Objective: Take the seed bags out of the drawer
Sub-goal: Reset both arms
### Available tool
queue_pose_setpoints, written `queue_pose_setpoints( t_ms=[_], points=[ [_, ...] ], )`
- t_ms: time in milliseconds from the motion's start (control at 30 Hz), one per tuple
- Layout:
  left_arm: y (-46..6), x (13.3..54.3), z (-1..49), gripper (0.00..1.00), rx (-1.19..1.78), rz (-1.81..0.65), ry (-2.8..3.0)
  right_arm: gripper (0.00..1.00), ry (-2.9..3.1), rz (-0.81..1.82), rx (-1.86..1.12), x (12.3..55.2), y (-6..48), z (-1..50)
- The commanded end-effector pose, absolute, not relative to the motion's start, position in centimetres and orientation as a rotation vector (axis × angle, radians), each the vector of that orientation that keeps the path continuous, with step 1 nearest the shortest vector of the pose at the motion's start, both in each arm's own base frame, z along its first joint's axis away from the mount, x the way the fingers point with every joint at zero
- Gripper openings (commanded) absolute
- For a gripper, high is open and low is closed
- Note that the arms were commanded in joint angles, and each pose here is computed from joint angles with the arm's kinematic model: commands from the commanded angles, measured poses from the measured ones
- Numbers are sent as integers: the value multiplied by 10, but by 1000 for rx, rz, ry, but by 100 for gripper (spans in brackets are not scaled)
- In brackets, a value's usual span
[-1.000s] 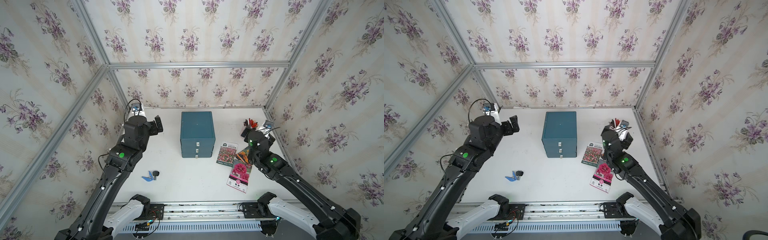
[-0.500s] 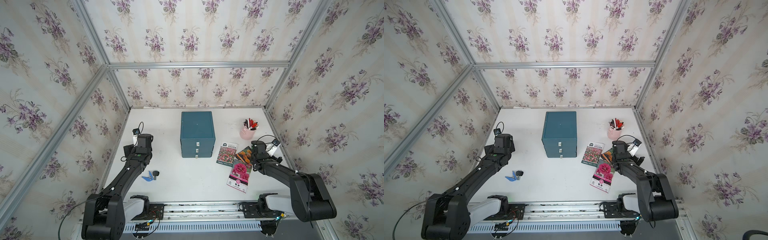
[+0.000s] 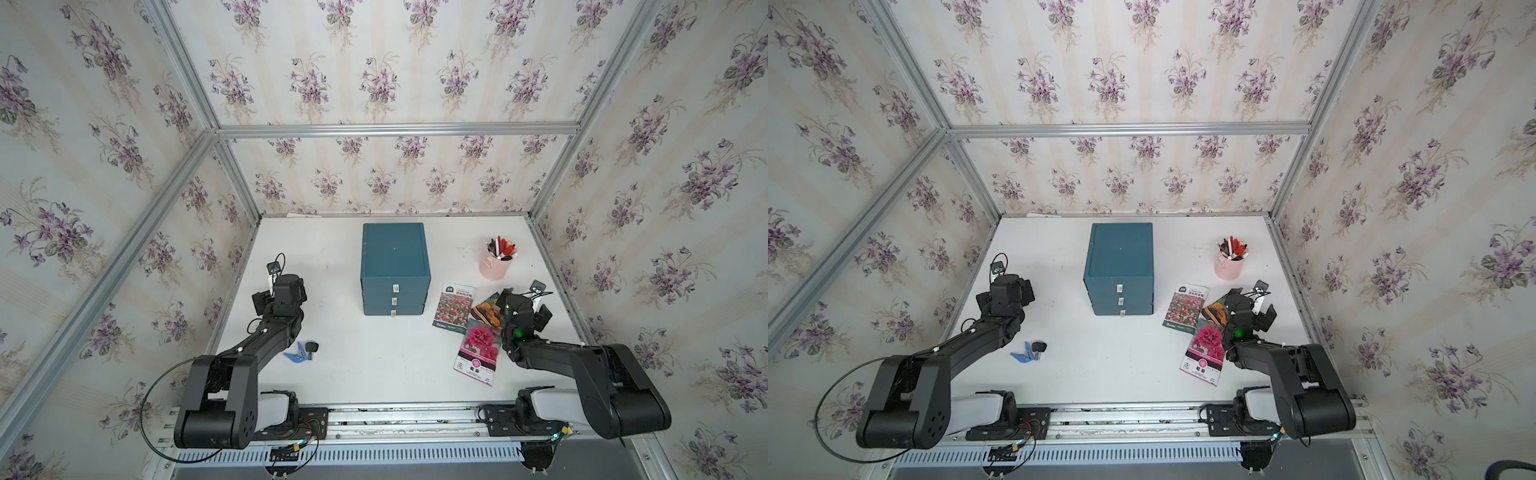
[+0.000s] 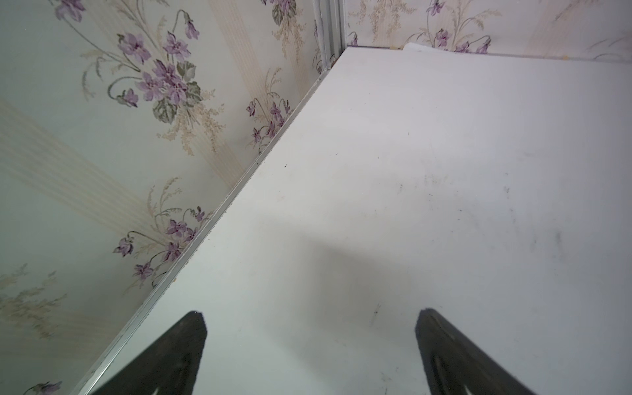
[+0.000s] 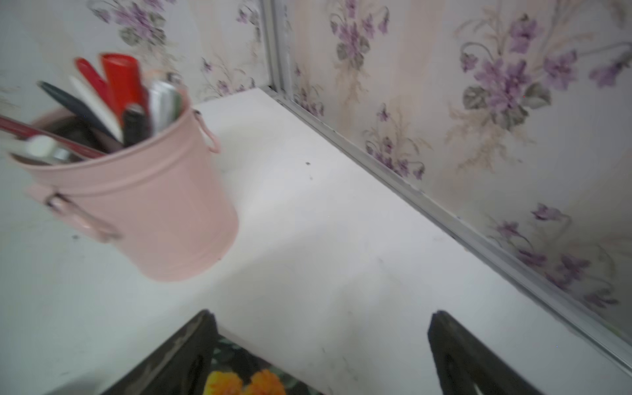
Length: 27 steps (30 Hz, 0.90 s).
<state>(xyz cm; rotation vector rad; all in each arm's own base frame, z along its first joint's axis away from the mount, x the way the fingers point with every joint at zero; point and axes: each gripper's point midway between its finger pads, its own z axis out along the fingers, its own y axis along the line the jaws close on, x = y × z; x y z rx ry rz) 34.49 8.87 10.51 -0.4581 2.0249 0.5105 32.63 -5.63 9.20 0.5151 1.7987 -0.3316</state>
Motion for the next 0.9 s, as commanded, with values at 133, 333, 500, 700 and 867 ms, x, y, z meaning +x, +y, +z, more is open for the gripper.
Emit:
queue_pose_setpoints(
  t_ms=[133,333,500,700,867],
  points=[
    [73,370,117,100,-377,388,1936,100,1633,-76,206,364,-17,133],
    [29,394,95,100,-79,250,1999,100,1632,-76,213,365,-19,132],
    [28,392,93,100,-72,253,1984,100,1681,-94,211,368,-17,124],
    [27,392,94,100,-70,261,1987,100,1679,-93,211,368,-17,125],
    [27,392,93,100,-70,262,1987,100,1672,-92,210,368,-17,126]
  ],
)
